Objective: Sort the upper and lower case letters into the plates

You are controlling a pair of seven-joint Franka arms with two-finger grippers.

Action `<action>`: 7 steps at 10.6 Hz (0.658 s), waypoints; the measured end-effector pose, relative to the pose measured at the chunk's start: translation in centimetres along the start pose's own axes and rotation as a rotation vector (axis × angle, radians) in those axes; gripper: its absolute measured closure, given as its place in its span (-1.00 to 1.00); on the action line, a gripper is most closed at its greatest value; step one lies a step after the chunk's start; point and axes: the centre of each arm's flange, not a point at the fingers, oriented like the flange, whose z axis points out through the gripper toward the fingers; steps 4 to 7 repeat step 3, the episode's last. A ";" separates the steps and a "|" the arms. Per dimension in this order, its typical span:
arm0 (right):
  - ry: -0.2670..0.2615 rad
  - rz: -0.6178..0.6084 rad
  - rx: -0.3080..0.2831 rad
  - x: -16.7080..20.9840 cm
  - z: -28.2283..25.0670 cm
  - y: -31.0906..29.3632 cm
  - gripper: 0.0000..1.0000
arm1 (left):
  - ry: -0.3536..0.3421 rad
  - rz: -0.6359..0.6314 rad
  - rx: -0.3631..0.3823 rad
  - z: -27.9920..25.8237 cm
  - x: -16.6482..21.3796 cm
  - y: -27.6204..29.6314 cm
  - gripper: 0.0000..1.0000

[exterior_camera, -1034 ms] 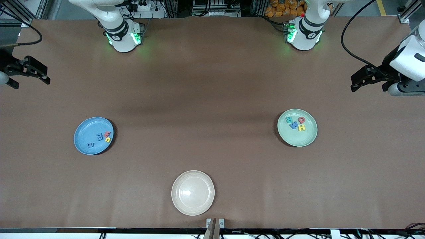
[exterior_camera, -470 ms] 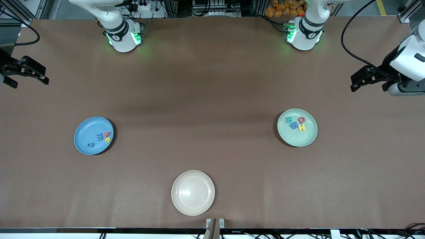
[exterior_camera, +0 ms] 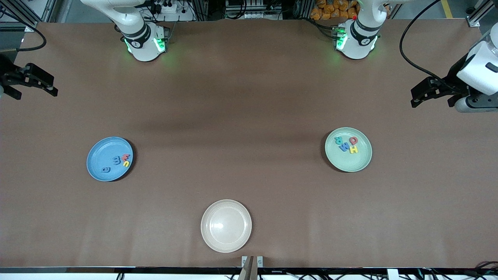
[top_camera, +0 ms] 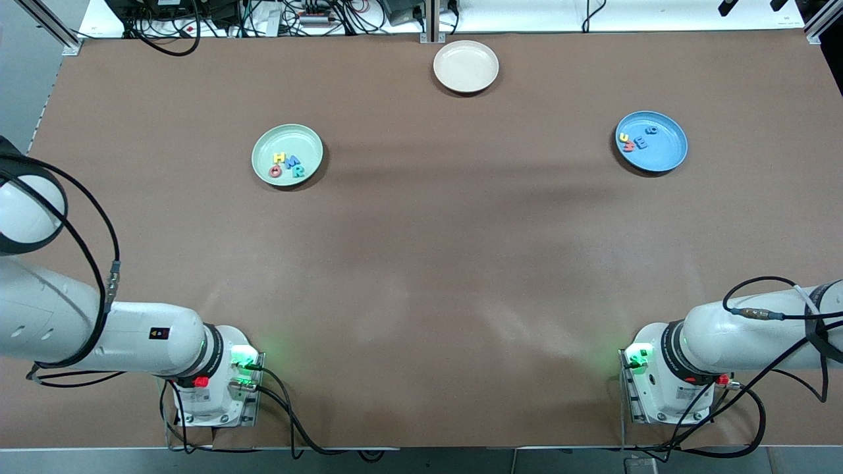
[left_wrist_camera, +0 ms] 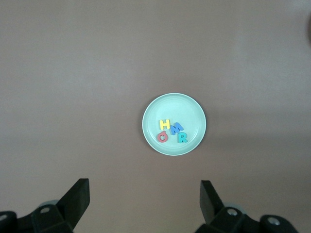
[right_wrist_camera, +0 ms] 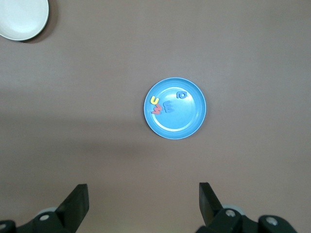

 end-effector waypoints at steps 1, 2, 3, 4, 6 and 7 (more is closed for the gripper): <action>0.001 0.000 0.000 0.0 -0.1 0.0 -1.00 | 0.000 0.000 0.000 0.0 0.0 0.0 -1.00; 0.000 0.001 0.000 0.0 -0.1 0.0 -1.00 | 0.000 0.000 0.000 0.0 0.0 0.0 -1.00; 0.000 0.001 0.000 0.0 -0.1 0.0 -1.00 | 0.000 0.000 0.000 0.0 0.0 0.0 -1.00; 0.000 0.001 0.000 0.0 -0.1 0.0 -1.00 | 0.000 0.000 0.000 0.0 0.0 0.0 -1.00; 0.000 0.001 0.000 0.0 -0.1 0.0 -1.00 | 0.000 0.000 0.000 0.0 0.0 0.0 -1.00; 0.000 0.001 0.000 0.0 -0.1 0.0 -1.00 | 0.000 0.000 0.000 0.0 0.0 0.0 -1.00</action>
